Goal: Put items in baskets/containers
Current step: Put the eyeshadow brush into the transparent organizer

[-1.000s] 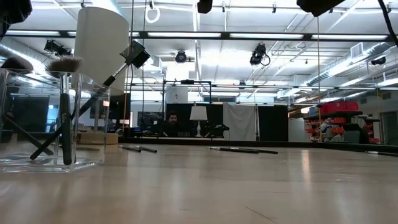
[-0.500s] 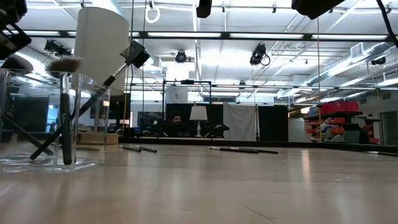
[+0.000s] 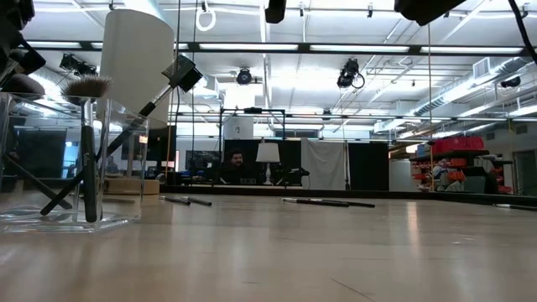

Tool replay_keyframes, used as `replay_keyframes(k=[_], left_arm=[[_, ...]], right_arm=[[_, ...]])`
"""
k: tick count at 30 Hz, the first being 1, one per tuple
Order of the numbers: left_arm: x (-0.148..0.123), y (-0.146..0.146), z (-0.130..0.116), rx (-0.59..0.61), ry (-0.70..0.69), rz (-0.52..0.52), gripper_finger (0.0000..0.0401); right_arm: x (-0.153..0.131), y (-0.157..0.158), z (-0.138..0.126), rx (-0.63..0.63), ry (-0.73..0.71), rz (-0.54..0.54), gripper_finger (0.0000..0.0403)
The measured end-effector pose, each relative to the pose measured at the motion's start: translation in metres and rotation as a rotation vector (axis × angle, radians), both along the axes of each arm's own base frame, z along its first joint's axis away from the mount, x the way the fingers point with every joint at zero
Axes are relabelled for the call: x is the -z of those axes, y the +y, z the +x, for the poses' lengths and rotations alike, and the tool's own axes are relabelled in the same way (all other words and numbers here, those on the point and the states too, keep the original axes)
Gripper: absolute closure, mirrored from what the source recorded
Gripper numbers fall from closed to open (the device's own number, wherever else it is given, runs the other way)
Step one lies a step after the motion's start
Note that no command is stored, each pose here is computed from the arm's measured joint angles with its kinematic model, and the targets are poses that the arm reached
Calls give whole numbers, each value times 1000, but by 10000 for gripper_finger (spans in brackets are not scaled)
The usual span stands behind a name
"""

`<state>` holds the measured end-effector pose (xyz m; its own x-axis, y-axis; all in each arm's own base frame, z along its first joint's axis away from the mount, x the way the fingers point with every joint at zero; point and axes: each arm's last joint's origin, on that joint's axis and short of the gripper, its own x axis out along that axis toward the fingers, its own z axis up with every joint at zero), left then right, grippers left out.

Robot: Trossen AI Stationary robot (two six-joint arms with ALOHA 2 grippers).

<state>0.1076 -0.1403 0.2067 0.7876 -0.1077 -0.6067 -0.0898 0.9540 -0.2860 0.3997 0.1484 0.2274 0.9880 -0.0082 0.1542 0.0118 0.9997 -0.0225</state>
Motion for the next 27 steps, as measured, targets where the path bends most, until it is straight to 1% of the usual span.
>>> replay_keyframes(k=[3,7,10,13,15,17,21,24,27], left_arm=[[-4,1,-1,19,-6,2,263],[-27,2,-2,71,-67,-29,243],[-46,6,-6,124,-120,-51,239],[-64,14,-9,150,-203,-29,243],[-70,21,-12,116,-263,23,248],[-71,29,-14,59,-293,97,254],[-61,45,-17,-40,-236,238,269],[-51,56,-19,-156,-186,292,281],[-36,63,-19,-238,-162,337,291]], right_arm=[[1,-1,0,2,4,1,309],[4,-5,3,8,36,18,309],[9,-13,6,22,86,66,309],[19,-24,9,47,181,130,309],[27,-32,11,73,251,182,309],[34,-42,13,120,316,234,309],[46,-68,14,267,400,322,309],[52,-95,17,350,436,396,309],[58,-119,18,383,476,433,308]])
